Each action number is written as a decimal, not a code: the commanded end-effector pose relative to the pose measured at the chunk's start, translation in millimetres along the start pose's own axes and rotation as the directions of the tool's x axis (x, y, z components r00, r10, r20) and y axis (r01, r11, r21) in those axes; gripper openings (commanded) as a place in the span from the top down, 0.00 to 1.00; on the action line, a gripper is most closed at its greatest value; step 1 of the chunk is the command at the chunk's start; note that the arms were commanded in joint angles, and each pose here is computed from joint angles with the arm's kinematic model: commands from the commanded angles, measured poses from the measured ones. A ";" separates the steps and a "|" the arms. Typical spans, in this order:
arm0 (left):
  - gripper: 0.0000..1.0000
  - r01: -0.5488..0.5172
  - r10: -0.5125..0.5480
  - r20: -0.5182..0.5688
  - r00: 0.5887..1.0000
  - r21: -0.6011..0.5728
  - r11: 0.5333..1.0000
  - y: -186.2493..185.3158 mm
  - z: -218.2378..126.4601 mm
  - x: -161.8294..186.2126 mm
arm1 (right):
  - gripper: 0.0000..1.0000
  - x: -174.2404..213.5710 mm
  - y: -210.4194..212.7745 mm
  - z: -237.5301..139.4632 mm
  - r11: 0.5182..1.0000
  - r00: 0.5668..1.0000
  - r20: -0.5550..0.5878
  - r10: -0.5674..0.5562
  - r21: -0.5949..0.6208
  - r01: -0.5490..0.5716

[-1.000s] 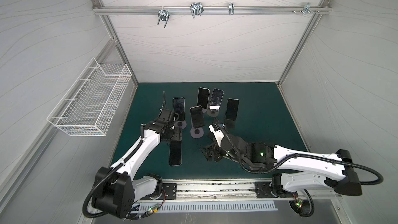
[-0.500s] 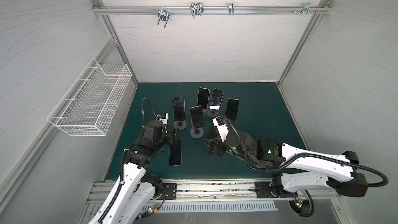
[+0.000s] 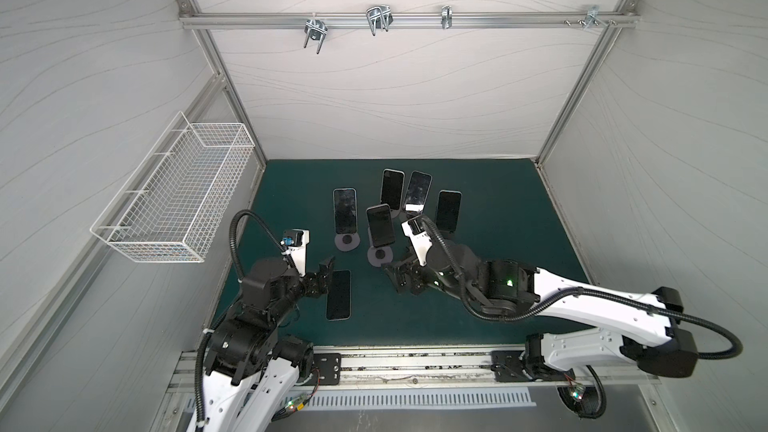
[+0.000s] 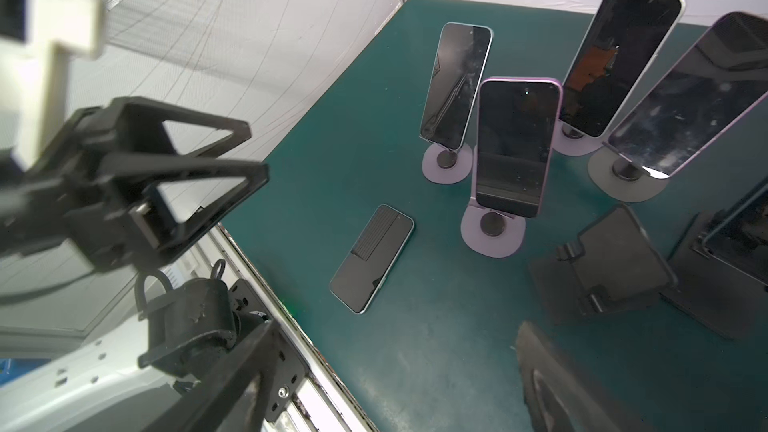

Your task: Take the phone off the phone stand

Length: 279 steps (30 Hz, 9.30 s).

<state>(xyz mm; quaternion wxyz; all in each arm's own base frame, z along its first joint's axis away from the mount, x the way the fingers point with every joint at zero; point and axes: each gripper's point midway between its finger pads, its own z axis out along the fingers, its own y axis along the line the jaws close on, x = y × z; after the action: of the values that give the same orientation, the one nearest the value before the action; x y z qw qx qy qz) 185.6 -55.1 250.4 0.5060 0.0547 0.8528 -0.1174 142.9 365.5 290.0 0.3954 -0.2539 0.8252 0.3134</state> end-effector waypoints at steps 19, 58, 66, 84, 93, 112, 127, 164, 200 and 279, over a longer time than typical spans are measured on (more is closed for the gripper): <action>0.19 -0.007 0.007 0.003 1.000 -0.034 0.999 5.0 -10.8 -1.0 | 0.09 -18.9 -20.0 10.9 0.994 0.999 0.046 0.003 0.105 -0.008; 0.19 -0.020 0.019 -0.049 0.999 -0.012 1.000 -0.3 -2.1 2.0 | 0.04 -45.4 -102.9 116.7 0.967 0.994 -0.027 -0.107 0.231 0.110; 0.19 -0.014 0.013 -0.047 0.999 -0.023 1.000 2.2 -2.1 1.5 | 0.01 -45.1 -119.0 139.9 0.961 0.995 -0.046 -0.084 0.259 0.093; 0.21 -0.019 0.019 -0.073 0.997 0.001 1.000 -1.2 2.5 3.3 | 0.01 -60.2 -93.3 117.2 0.987 0.991 -0.132 -0.035 0.151 0.055; 0.22 -0.016 0.015 -0.087 0.996 -0.004 1.000 -0.5 4.6 4.0 | 0.01 -61.1 -94.1 99.0 0.984 0.985 -0.162 0.052 0.177 -0.023; 0.11 -0.008 0.009 0.103 0.995 -0.011 1.000 2.8 -17.5 -10.1 | 0.01 -32.3 -90.8 99.9 0.945 0.995 -0.100 -0.023 0.323 0.054; 0.06 0.128 -0.128 0.033 0.991 0.016 0.992 -5.2 36.0 -17.5 | 0.01 -36.2 -91.4 127.5 0.931 0.992 -0.105 -0.073 0.349 0.106; 0.04 -0.070 0.065 -0.115 0.991 -0.042 0.997 -4.0 59.4 17.5 | 0.01 -19.6 -115.6 177.9 0.925 0.991 -0.132 -0.025 0.372 0.072; 0.04 -0.091 0.086 -0.114 0.990 -0.038 0.995 -6.2 58.9 18.8 | 0.05 -22.9 -131.1 207.2 0.909 0.997 -0.082 0.005 0.417 0.029; 0.10 0.294 -0.315 -0.287 0.905 -0.114 0.949 -9.2 -42.1 9.7 | 0.53 15.3 -21.7 49.7 0.947 0.964 -0.184 0.193 0.290 -0.135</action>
<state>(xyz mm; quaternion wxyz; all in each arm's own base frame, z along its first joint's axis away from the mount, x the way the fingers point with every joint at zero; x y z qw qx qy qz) 157.5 -56.1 269.0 0.3796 -0.0545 0.9114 -0.1491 185.5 391.5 236.3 0.3244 -0.1901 0.9097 0.1761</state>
